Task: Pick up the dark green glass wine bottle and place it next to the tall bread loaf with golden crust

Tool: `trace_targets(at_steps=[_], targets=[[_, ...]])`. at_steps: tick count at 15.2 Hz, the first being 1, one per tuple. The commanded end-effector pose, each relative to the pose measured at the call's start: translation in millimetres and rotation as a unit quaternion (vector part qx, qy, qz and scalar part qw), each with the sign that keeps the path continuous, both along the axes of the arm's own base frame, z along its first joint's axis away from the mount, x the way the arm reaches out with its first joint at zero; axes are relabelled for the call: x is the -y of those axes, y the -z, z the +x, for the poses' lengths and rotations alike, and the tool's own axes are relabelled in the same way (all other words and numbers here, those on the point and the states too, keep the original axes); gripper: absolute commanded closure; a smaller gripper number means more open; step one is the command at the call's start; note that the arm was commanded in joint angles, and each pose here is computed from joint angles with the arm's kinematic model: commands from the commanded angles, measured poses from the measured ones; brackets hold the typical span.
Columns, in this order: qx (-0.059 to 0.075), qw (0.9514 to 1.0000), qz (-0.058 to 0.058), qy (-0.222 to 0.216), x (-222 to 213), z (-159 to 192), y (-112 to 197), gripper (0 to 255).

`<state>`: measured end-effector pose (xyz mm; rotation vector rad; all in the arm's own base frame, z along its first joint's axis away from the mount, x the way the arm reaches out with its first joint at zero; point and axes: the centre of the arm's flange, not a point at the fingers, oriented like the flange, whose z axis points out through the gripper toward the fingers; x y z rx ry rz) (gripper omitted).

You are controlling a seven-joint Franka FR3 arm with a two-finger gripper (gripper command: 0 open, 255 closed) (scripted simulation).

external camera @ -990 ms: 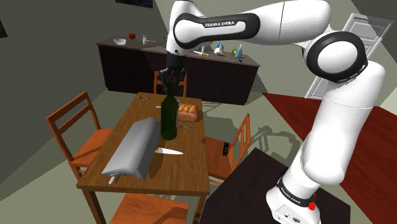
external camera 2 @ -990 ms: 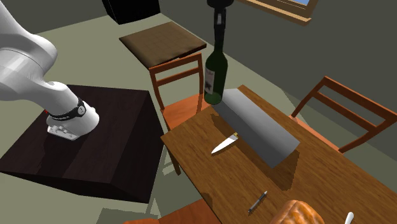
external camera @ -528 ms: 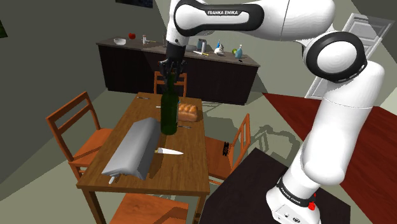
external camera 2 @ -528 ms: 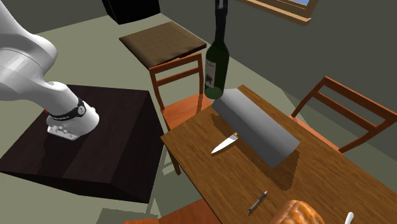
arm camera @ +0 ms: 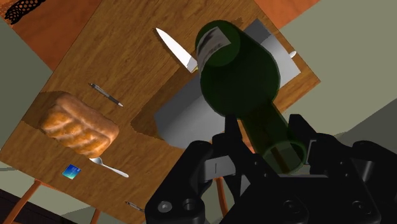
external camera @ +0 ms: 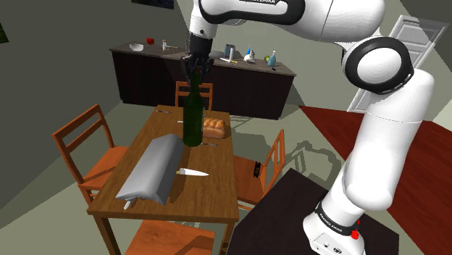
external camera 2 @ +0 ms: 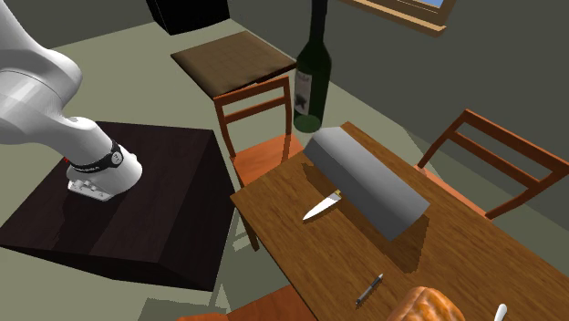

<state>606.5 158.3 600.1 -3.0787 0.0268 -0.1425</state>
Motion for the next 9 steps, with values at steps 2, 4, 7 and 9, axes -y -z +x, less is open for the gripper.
trace_targets(at_steps=[2, 4, 7, 9], targets=[[0.000, 1.0000, 0.000, 0.000, 0.7, -0.7, -15.9, 255], [0.000, 1.0000, 0.000, 0.000, 0.7, -0.7, -25.8, 255], [0.000, 1.0000, 0.000, 0.000, 36.5, 9.0, -11.9, 255], [0.000, 1.0000, 0.000, 0.000, 60.3, 15.5, -2.6, 255]])
